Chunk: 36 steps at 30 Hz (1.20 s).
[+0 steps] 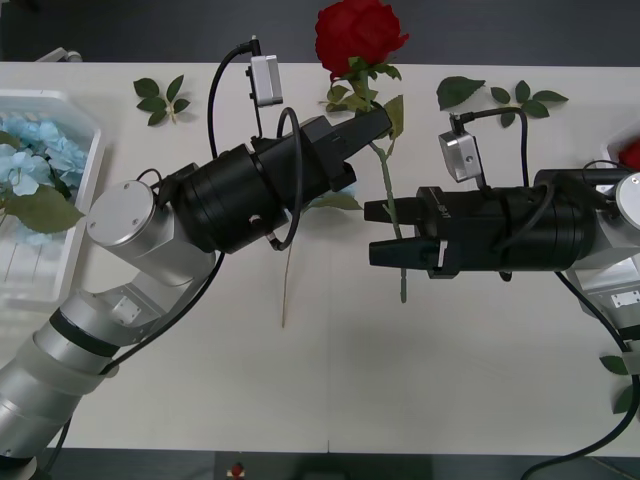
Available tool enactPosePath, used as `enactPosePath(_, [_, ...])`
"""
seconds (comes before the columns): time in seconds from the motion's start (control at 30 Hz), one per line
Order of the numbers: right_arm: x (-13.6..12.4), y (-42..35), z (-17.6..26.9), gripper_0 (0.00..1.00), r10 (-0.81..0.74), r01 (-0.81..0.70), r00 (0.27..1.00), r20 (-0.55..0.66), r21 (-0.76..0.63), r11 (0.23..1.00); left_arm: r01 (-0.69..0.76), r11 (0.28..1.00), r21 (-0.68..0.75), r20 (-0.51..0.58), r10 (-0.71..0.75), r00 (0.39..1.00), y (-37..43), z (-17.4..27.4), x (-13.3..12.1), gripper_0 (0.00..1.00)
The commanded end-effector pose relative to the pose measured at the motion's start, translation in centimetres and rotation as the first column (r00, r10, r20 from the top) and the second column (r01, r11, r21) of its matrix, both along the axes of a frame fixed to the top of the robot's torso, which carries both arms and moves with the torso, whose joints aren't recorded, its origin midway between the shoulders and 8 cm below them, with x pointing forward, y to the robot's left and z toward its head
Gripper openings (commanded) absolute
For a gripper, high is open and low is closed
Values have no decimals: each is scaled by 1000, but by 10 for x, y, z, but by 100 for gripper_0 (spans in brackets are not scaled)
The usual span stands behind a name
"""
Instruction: Put the red flowers into the right box and the blue flowers into the left box
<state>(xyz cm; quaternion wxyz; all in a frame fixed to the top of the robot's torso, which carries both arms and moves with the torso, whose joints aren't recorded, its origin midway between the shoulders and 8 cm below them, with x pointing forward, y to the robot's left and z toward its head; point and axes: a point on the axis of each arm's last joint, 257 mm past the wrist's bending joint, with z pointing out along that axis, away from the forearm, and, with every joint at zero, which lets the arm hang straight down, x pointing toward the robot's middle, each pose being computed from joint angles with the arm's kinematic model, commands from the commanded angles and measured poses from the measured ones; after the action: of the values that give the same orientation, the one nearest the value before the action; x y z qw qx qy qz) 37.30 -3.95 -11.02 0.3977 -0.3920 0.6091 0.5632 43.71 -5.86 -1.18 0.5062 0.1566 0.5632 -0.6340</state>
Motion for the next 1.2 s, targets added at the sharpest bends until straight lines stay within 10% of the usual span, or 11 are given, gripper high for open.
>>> enactPosePath(0.03, [2, 12, 24, 100, 6, -8, 995, 104, 15, 1000, 1, 1000, 9, 86, -2, 996, -7, 20, -5, 0])
enactPosePath(0.13, [3, 16, 22, 92, 6, -7, 995, 102, 14, 1000, 1, 1000, 11, 88, -2, 996, -7, 20, -5, 0])
enactPosePath(0.17, [3, 16, 22, 51, 4, -6, 995, 102, 15, 1000, 1, 1000, 9, 86, -2, 996, -7, 20, -5, 0])
enactPosePath(0.23, [4, 16, 21, 0, 2, -3, 995, 99, 10, 1000, 1, 1000, 11, 86, -1, 996, -7, 20, -4, 0])
enactPosePath(0.8, [4, 16, 21, 0, 1, -2, 995, 103, 9, 1000, 1, 1000, 9, 82, -1, 997, -6, 20, -4, 0])
enactPosePath(0.93, [4, 16, 20, 0, 0, -1, 995, 100, 9, 1000, -3, 1000, 12, 82, 1, 997, -5, 19, -3, 87])
enactPosePath(1.2, [5, 14, 22, 0, -4, 3, 996, 91, 11, 1000, 14, 997, 82, 89, -22, 996, 11, 3, -5, 100])
